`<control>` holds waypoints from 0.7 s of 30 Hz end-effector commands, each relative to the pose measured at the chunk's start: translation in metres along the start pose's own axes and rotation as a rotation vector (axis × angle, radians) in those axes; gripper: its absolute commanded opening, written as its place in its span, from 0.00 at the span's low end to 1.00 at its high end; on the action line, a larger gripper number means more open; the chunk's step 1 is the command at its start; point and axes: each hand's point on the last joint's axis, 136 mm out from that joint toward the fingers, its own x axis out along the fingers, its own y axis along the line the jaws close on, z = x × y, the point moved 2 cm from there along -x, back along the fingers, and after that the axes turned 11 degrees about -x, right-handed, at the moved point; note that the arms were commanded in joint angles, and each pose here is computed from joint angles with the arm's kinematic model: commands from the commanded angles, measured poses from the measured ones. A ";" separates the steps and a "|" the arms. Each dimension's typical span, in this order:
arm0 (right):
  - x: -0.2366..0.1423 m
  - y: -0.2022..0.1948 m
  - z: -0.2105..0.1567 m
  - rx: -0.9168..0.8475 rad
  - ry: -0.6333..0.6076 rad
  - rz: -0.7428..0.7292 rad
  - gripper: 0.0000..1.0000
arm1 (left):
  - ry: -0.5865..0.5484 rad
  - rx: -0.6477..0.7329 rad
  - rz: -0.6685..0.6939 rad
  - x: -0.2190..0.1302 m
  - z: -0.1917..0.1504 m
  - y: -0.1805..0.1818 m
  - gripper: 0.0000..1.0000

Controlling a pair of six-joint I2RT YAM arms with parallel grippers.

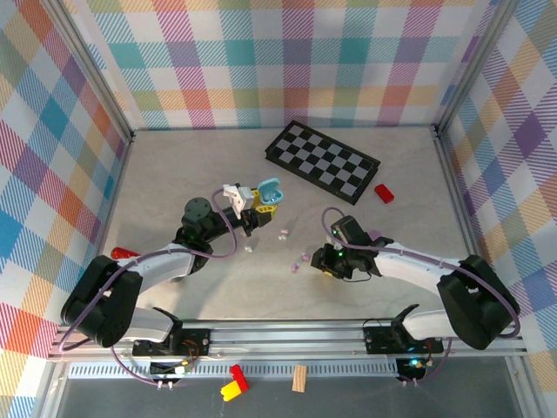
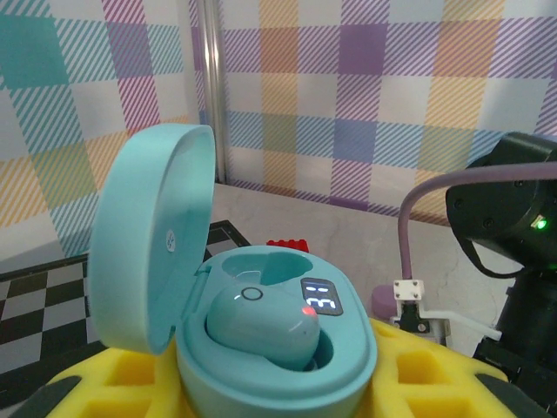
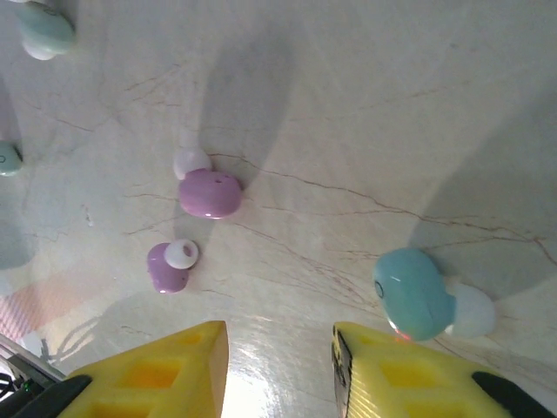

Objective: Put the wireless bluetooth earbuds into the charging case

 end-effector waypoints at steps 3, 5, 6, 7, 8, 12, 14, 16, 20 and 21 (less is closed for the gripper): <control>-0.022 0.010 -0.004 -0.107 0.000 -0.027 0.38 | -0.056 0.027 0.017 -0.005 0.006 0.005 0.31; -0.031 0.007 -0.007 -0.149 0.015 -0.060 0.39 | -0.069 0.028 0.027 -0.008 0.007 0.008 0.31; -0.038 0.001 -0.007 -0.176 0.018 -0.112 0.39 | -0.075 0.026 0.031 -0.009 0.009 0.009 0.31; -0.046 -0.004 -0.005 -0.207 0.012 -0.171 0.39 | -0.081 0.024 0.036 -0.011 0.011 0.010 0.31; -0.052 -0.010 -0.003 -0.231 0.011 -0.230 0.39 | -0.084 0.021 0.042 -0.013 0.011 0.012 0.31; -0.066 -0.018 0.005 -0.346 0.021 -0.401 0.40 | -0.095 0.013 0.076 -0.022 0.016 0.022 0.31; -0.066 -0.018 0.007 -0.410 0.039 -0.493 0.40 | -0.100 0.007 0.088 -0.026 0.017 0.026 0.31; -0.066 -0.017 0.009 -0.484 0.062 -0.603 0.41 | -0.113 -0.002 0.101 -0.031 0.020 0.031 0.31; -0.058 -0.014 0.011 -0.616 0.115 -0.794 0.41 | -0.137 -0.017 0.121 -0.039 0.024 0.038 0.31; -0.055 -0.012 0.012 -0.644 0.126 -0.837 0.40 | -0.140 -0.019 0.125 -0.040 0.025 0.039 0.31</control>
